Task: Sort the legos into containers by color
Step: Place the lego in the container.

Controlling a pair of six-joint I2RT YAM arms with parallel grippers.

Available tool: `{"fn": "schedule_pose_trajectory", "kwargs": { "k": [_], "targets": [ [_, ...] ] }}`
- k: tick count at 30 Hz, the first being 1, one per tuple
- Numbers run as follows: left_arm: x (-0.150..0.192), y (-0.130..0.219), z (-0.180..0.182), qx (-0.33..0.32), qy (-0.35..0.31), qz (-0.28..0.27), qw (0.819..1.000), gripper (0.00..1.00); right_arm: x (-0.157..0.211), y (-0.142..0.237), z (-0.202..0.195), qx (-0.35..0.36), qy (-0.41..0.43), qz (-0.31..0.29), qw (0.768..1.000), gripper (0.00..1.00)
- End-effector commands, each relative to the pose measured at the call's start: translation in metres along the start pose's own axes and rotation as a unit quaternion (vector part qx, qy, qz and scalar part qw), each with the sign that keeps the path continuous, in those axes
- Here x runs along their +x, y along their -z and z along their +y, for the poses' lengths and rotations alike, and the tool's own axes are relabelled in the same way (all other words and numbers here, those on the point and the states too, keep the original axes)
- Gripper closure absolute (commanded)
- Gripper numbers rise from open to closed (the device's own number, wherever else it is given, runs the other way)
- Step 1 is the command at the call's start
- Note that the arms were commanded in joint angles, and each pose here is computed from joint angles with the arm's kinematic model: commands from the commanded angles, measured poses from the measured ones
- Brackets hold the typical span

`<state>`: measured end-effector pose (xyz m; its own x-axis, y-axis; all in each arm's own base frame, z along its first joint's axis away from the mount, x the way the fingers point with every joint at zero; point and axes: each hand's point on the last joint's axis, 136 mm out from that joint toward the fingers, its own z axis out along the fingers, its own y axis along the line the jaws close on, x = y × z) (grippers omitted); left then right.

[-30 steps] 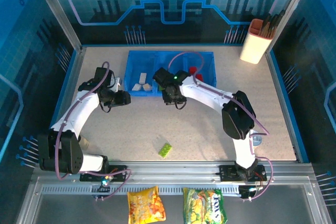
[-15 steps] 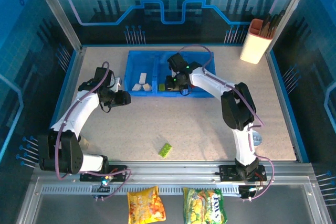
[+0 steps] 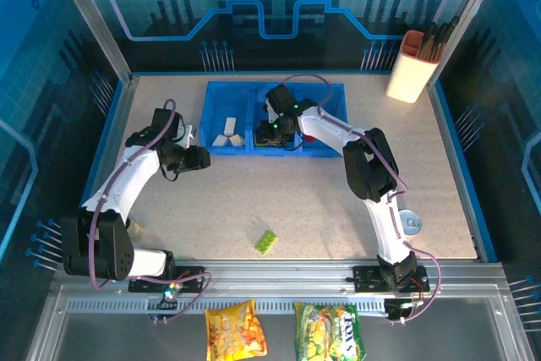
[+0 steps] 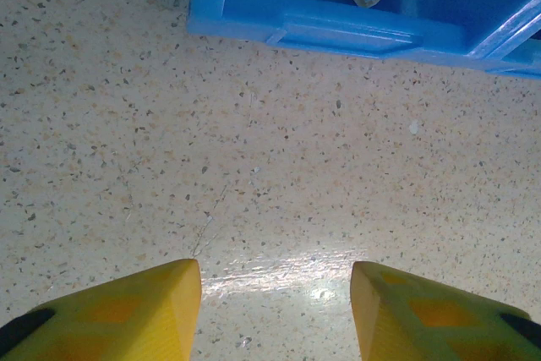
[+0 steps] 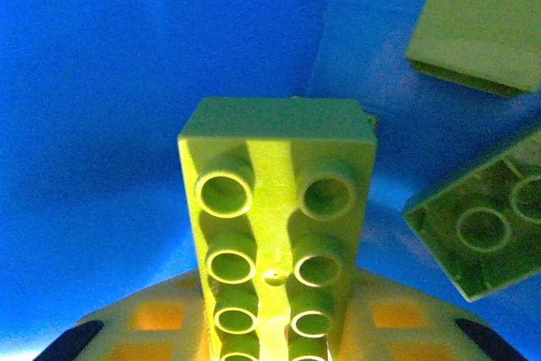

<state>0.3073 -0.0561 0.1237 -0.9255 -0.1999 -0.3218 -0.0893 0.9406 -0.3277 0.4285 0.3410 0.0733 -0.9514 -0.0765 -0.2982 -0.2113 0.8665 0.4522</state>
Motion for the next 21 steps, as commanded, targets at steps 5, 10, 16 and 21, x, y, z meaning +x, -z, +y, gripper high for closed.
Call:
{"fn": "schedule_pose_trajectory", "kwargs": {
  "k": [5,10,16,21],
  "targets": [
    [0.0,0.007,-0.003,0.011,-0.006,-0.003,1.0,0.49,-0.012,0.003,0.005,-0.025,-0.004,-0.009,1.0,0.61],
    [0.0,0.007,-0.003,0.012,-0.006,-0.003,1.0,0.49,-0.016,0.015,0.01,-0.03,-0.001,-0.019,0.999,0.57],
    [0.001,0.006,-0.003,0.013,-0.003,0.0,1.0,0.49,-0.016,0.031,0.016,-0.035,0.001,-0.028,0.999,0.54],
    [0.003,0.003,-0.007,0.026,0.002,0.008,1.0,0.48,-0.012,0.046,0.021,-0.039,0.004,-0.036,0.999,0.53]
  ]
}}
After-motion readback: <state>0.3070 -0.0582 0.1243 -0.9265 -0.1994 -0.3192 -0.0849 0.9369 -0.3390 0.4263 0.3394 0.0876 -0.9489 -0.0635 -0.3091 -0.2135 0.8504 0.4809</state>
